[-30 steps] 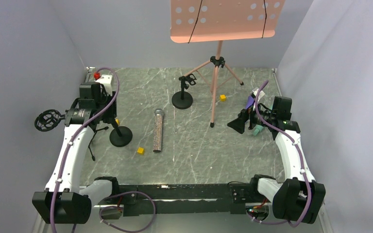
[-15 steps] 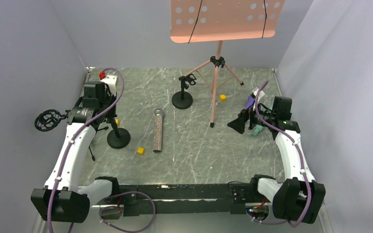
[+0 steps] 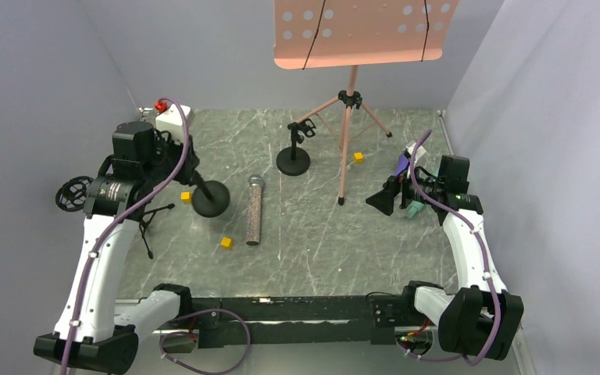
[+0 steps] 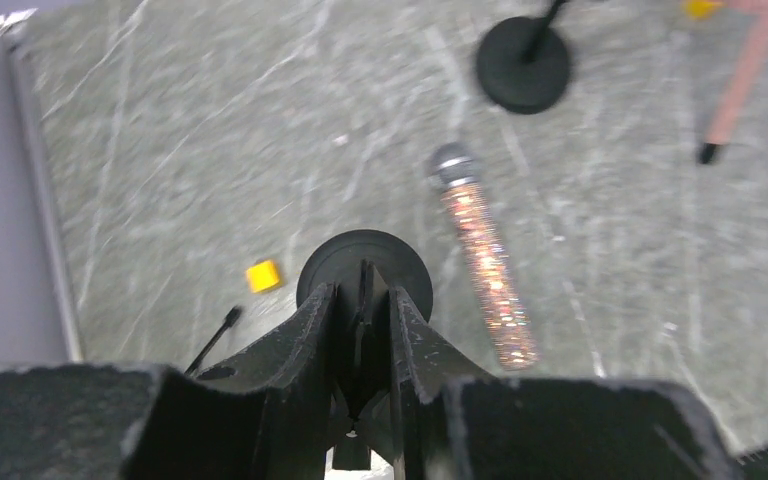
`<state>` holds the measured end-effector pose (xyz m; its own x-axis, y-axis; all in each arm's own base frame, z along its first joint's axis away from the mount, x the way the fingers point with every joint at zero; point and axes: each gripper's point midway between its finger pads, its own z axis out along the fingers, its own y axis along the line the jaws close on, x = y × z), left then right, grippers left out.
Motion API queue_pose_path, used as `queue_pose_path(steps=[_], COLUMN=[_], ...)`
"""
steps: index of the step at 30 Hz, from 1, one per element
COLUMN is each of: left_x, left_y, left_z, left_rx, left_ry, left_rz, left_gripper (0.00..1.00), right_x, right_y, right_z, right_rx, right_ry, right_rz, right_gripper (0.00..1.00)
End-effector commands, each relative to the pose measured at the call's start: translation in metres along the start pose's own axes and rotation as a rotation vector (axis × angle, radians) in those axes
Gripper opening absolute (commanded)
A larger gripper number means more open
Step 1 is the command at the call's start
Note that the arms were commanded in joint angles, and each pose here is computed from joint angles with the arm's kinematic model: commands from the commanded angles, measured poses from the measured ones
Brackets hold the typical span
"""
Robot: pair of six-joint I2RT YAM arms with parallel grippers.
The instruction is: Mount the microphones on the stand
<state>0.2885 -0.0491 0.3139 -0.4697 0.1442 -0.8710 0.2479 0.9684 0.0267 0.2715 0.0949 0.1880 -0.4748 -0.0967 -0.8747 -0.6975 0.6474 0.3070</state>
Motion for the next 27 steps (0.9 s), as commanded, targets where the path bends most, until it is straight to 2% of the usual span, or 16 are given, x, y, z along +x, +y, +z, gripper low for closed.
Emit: queue_pose_path(steps=[1, 7, 16, 21, 27], left_x=[-0.058, -0.077, -0.057, -0.045, -0.028], left_y=[-0.067, -0.14, -0.237, -0.272, -0.285], left_z=[-0.034, -0.032, 0.042, 0.062, 0.073], left_rx=[0.3, 0.513, 0.628, 0.682, 0.676], left_ry=[-0.209, -0.225, -0.1, -0.071, -0.034], left_rz=[0.029, 0.06, 0.184, 0.259, 0.324], left_gripper=[0.0, 0.0, 0.0, 0.0, 0.02], right_x=[-0.012, -0.013, -0.013, -0.012, -0.012], right_y=[0.0, 0.0, -0.002, -0.002, -0.002], right_z=[-0.003, -0.004, -0.005, -0.004, -0.004], right_rx=[-0.006, -0.001, 0.011, 0.009, 0.01], right_ry=[-0.023, -0.024, -0.021, -0.018, -0.017], right_rz=[-0.052, -0.058, -0.067, -0.066, -0.066], right_gripper=[1.0, 1.0, 1.0, 1.0, 1.0])
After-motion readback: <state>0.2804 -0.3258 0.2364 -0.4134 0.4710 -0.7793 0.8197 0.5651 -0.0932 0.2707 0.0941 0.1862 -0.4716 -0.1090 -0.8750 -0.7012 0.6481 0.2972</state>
